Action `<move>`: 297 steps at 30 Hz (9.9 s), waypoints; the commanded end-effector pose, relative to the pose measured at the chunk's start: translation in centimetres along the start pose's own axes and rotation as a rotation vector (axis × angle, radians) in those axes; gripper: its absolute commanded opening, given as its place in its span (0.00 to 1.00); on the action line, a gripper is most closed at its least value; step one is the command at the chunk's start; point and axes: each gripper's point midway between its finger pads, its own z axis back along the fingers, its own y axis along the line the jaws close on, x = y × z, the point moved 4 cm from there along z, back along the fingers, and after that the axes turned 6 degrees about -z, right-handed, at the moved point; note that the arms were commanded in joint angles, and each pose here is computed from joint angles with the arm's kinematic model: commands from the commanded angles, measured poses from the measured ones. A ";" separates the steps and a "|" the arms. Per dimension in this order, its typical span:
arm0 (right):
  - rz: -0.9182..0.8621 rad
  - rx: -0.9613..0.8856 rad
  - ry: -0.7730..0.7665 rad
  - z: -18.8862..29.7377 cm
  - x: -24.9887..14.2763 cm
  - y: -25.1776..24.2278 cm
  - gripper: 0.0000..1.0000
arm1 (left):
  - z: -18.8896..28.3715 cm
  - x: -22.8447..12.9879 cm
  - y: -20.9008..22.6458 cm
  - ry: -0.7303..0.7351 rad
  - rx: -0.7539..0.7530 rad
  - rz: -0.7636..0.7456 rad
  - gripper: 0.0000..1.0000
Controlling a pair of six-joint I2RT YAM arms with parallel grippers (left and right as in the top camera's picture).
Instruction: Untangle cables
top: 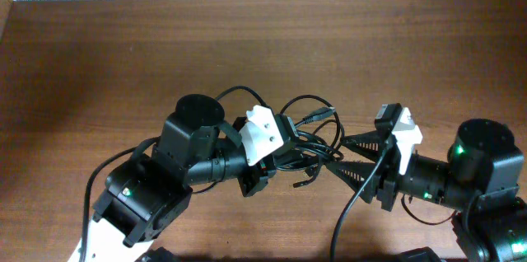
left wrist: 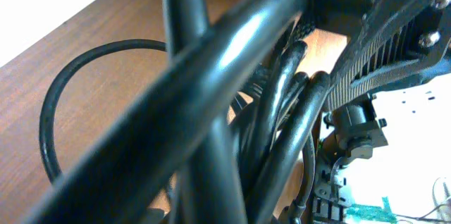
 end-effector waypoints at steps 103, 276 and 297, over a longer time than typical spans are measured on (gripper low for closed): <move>0.110 0.012 -0.057 1.1 0.9 1.3 0.04 | -2.6 3.7 -3.3 -0.173 -0.346 -0.080 0.00; 0.143 0.224 -0.026 2.7 1.9 5.7 0.04 | 0.5 2.9 -4.1 -0.291 -0.457 -0.352 0.01; 0.182 0.252 -0.068 1.9 3.7 5.2 0.29 | -1.0 2.5 -6.7 -0.240 -0.527 -0.364 0.00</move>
